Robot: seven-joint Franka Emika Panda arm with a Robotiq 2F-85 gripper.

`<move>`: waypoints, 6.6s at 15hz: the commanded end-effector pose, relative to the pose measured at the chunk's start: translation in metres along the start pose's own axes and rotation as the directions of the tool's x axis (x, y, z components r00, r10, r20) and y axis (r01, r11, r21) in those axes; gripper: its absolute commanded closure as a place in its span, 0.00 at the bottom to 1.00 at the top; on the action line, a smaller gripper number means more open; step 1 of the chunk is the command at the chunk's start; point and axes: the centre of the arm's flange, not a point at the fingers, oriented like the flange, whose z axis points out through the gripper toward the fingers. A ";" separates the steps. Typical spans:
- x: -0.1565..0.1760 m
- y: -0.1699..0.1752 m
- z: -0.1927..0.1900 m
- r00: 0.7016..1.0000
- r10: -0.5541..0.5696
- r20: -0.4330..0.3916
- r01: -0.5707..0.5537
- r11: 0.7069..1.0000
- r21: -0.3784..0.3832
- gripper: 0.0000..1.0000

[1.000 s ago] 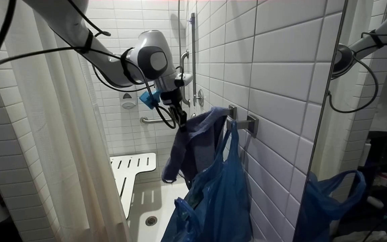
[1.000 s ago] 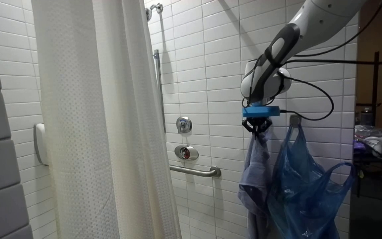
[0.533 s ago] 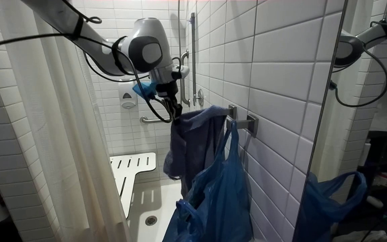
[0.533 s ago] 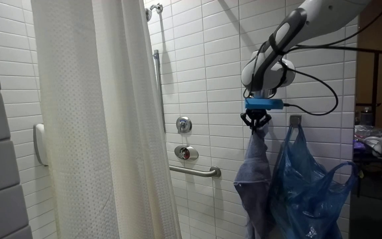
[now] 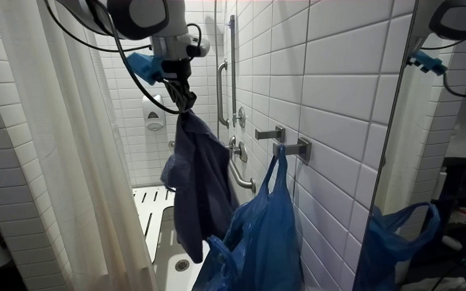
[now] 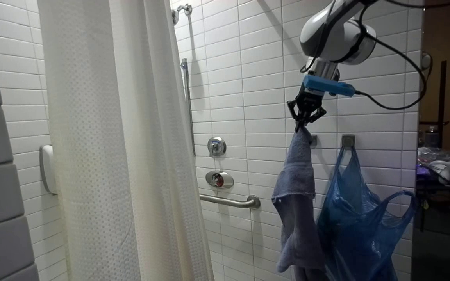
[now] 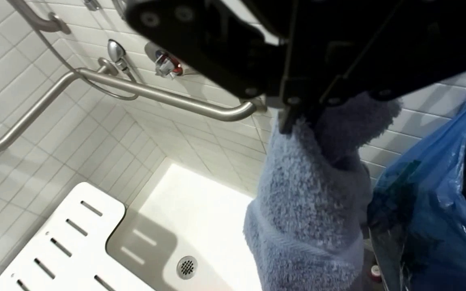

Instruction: Remove the towel from the hook on the left and put it on the right hook

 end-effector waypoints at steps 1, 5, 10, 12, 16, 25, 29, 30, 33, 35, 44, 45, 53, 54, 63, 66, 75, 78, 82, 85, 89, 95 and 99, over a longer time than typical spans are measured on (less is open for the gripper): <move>-0.039 -0.006 -0.032 0.998 -0.066 0.021 0.064 0.996 0.058 0.99; -0.049 0.000 -0.049 0.997 -0.074 0.036 0.070 0.993 0.094 0.99; -0.048 0.022 -0.089 0.999 -0.032 0.015 0.029 0.988 0.151 0.99; -0.052 0.031 -0.107 1.000 -0.023 0.002 0.022 0.986 0.168 0.99; -0.065 0.040 -0.145 0.999 -0.025 -0.036 0.031 0.983 0.179 0.99; -0.087 0.040 -0.208 0.995 -0.080 -0.054 0.089 0.977 0.194 0.99; -0.082 0.039 -0.225 0.995 -0.078 -0.060 0.089 0.977 0.193 0.99; -0.081 0.039 -0.227 0.995 -0.078 -0.063 0.089 0.977 0.193 0.99; -0.079 0.040 -0.235 0.995 -0.074 -0.072 0.086 0.977 0.193 0.99; -0.077 0.042 -0.240 0.995 -0.071 -0.076 0.084 0.977 0.194 0.99; -0.052 0.062 -0.245 0.998 -0.019 -0.066 0.032 0.978 0.208 0.99; -0.047 0.067 -0.245 0.998 -0.008 -0.060 0.020 0.977 0.211 0.99; -0.016 0.113 -0.226 0.998 0.069 -0.006 -0.065 0.970 0.235 0.99; -0.013 0.119 -0.223 0.997 0.074 0.004 -0.073 0.967 0.244 0.99; 0.010 0.196 -0.172 0.981 0.145 0.130 -0.181 0.921 0.344 0.99; 0.018 0.229 -0.150 0.965 0.183 0.187 -0.242 0.894 0.378 0.99; 0.022 0.271 -0.123 0.934 0.281 0.220 -0.347 0.857 0.382 0.99; 0.015 0.253 -0.128 0.949 0.259 0.178 -0.307 0.882 0.357 0.99; 0.015 0.232 -0.135 0.959 0.264 0.106 -0.284 0.911 0.299 0.99; 0.020 0.225 -0.137 0.945 0.328 0.007 -0.319 0.916 0.243 0.99; 0.029 0.226 -0.133 0.898 0.420 -0.134 -0.399 0.904 0.155 0.99; 0.034 0.231 -0.117 0.807 0.505 -0.307 -0.515 0.856 0.054 0.99; 0.036 0.234 -0.106 0.724 0.534 -0.437 -0.597 0.802 -0.009 0.99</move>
